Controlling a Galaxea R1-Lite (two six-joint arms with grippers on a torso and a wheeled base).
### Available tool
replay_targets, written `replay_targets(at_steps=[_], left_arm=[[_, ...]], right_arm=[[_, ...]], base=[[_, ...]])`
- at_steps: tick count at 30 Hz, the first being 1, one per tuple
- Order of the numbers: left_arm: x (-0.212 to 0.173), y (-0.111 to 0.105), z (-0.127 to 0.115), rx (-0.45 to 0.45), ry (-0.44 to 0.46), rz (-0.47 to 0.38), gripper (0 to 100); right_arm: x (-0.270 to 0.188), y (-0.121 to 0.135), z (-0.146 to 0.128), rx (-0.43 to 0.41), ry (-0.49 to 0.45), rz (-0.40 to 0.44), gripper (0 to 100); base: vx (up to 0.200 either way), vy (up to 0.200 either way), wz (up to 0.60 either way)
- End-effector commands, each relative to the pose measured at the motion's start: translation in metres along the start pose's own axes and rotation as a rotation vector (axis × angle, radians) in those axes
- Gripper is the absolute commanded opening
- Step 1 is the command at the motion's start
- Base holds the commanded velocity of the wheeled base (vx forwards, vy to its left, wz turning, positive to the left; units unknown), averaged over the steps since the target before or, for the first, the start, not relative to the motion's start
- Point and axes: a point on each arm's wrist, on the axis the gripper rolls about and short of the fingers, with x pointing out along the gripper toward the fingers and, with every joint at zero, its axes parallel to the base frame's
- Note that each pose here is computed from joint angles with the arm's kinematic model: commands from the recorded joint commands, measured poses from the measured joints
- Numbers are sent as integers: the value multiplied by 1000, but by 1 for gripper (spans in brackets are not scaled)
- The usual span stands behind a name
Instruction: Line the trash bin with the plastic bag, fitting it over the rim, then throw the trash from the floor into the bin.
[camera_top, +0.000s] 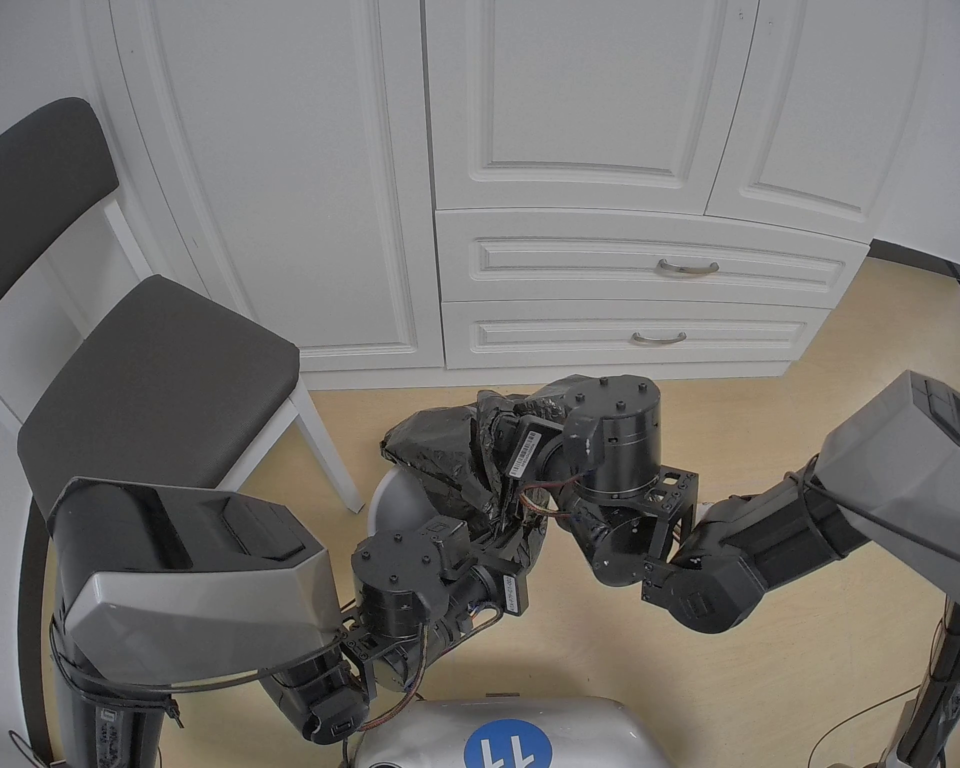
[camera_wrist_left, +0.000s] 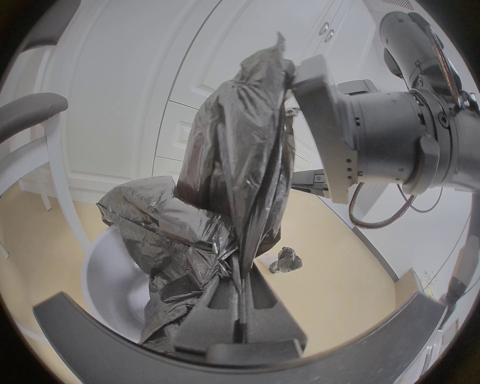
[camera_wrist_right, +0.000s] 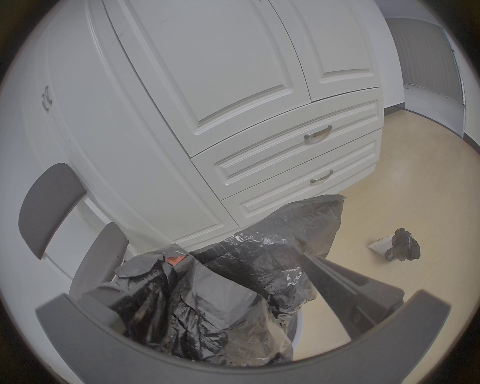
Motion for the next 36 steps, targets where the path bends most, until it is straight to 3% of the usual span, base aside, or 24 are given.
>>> replay_targets(at_steps=[1, 7, 14, 21, 26, 30, 36], left_arm=[[-2, 4, 2, -1, 4, 1, 0], [-4, 10, 3, -4, 15, -3, 0], [-12, 12, 6, -3, 33, -38, 0], [-13, 12, 6, -2, 35, -39, 0], [-15, 9, 13, -4, 15, -46, 0], [-21, -1, 32, -20, -42, -75, 0], [-42, -17, 72, -142, -147, -139, 0]], right_arm=[[-11, -2, 14, -9, -14, 13, 100], [-30, -10, 18, -67, 37, 64, 100], [-78, -35, 17, -256, 173, 224, 100], [-96, -47, 18, -348, 199, 255, 100], [-100, -47, 25, -354, 179, 261, 100], [-105, -50, 44, -323, 126, 254, 100], [-104, -57, 66, -291, 60, 224, 100]], base=[[0, 0, 0], [0, 0, 0], [0, 0, 0], [0, 0, 0], [0, 0, 0], [0, 0, 0], [0, 0, 0]])
